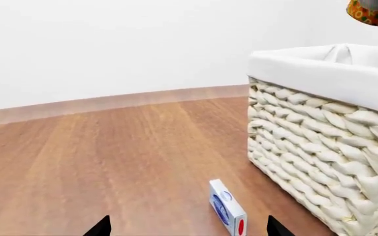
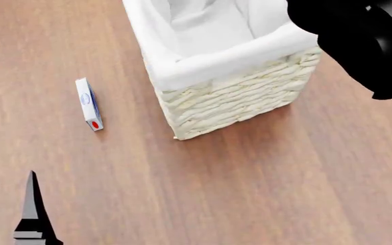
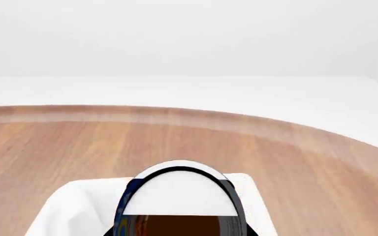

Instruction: Pick up the alphabet soup and the cream cheese box, and put them in the basket.

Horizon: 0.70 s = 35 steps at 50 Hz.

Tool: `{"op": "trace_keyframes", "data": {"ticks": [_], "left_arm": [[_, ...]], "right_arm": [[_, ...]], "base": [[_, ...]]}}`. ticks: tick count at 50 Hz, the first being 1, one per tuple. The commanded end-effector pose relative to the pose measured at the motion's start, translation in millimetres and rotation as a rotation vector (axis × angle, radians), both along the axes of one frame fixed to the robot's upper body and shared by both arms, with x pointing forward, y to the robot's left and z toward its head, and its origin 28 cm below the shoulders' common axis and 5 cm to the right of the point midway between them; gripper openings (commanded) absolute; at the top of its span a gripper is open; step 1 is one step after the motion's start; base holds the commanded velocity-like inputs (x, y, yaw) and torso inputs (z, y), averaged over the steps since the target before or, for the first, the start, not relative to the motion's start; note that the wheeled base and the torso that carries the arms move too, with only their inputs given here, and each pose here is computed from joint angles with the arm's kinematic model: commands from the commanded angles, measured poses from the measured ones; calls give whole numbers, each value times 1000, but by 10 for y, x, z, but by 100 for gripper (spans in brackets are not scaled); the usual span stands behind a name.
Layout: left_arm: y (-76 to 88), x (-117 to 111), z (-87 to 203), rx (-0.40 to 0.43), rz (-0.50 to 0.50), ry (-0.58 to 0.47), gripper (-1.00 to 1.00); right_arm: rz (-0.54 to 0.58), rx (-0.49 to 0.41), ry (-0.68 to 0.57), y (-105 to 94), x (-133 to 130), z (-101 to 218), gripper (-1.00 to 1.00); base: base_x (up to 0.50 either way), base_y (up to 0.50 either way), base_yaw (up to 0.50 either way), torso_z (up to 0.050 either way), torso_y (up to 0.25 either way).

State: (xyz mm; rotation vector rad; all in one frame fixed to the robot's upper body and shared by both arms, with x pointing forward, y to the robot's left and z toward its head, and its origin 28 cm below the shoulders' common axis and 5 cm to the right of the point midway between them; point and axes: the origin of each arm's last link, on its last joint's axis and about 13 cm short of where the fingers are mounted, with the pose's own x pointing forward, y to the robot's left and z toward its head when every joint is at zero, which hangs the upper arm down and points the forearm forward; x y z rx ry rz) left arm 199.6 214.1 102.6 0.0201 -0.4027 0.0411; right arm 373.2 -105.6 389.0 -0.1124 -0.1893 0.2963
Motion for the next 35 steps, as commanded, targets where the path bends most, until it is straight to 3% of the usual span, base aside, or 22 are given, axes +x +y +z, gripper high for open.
{"op": "trace_keyframes", "data": {"ticks": [1, 35], "left_arm": [[11, -12, 8, 1, 5, -1, 100], [1, -26, 19, 2, 2, -6, 100]], "right_arm": [[-13, -45, 2, -9, 81, -102, -100], [-10, -88, 41, 14, 122, -272, -100]], "base": [[0, 0, 0, 0, 0], [0, 0, 0, 0, 1]]}}
